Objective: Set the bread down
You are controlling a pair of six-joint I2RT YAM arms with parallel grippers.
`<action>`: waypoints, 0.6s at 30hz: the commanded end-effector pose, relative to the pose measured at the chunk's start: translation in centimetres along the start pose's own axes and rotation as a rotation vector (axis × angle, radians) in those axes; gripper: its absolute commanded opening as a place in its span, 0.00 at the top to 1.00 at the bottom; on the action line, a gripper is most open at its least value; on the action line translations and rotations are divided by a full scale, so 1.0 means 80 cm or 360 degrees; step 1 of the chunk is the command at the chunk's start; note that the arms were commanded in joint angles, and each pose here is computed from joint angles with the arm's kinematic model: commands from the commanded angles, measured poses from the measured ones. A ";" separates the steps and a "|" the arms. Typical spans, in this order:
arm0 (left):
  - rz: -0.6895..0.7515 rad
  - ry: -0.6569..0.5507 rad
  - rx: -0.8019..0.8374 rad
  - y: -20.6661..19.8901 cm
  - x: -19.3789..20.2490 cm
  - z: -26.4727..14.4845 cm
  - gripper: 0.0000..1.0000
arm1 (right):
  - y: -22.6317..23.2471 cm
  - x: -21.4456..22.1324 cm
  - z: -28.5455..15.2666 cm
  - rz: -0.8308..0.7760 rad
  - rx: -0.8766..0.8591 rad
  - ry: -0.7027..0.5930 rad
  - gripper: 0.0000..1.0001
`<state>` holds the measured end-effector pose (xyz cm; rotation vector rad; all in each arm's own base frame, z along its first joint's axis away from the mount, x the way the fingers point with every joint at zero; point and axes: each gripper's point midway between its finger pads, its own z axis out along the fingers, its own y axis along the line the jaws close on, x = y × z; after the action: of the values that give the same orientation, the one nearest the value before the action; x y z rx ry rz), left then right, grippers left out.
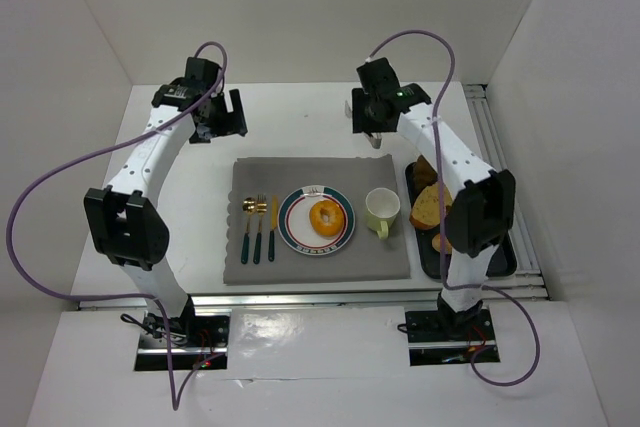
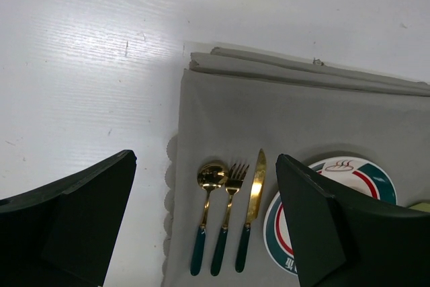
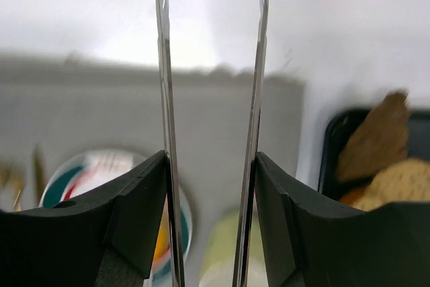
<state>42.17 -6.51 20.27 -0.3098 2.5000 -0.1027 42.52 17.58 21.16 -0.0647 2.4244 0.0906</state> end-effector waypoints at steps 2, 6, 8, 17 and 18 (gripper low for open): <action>0.0025 -0.0056 0.0057 -0.008 -0.018 -0.017 0.01 | -0.040 -0.080 0.085 0.0058 0.0204 -0.0405 0.41; 0.0040 -0.0051 0.0072 -0.009 -0.016 -0.014 0.01 | -0.074 -0.101 0.162 0.0059 0.0346 -0.0463 0.41; 0.0042 -0.0031 0.0083 -0.011 -0.014 -0.010 0.01 | -0.086 -0.090 0.199 0.0057 0.0386 -0.0455 0.41; 0.0044 0.0015 0.0124 -0.016 -0.003 -0.006 0.01 | -0.111 -0.109 0.190 0.0179 0.0419 -0.0517 0.00; 0.0044 0.0015 0.0124 -0.016 -0.003 -0.006 0.01 | -0.112 -0.131 0.152 0.0220 0.0415 -0.0596 0.00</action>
<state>42.12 -7.55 20.77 -0.2768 2.5056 -0.1771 57.30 9.75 6.02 0.1144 2.3092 -0.2169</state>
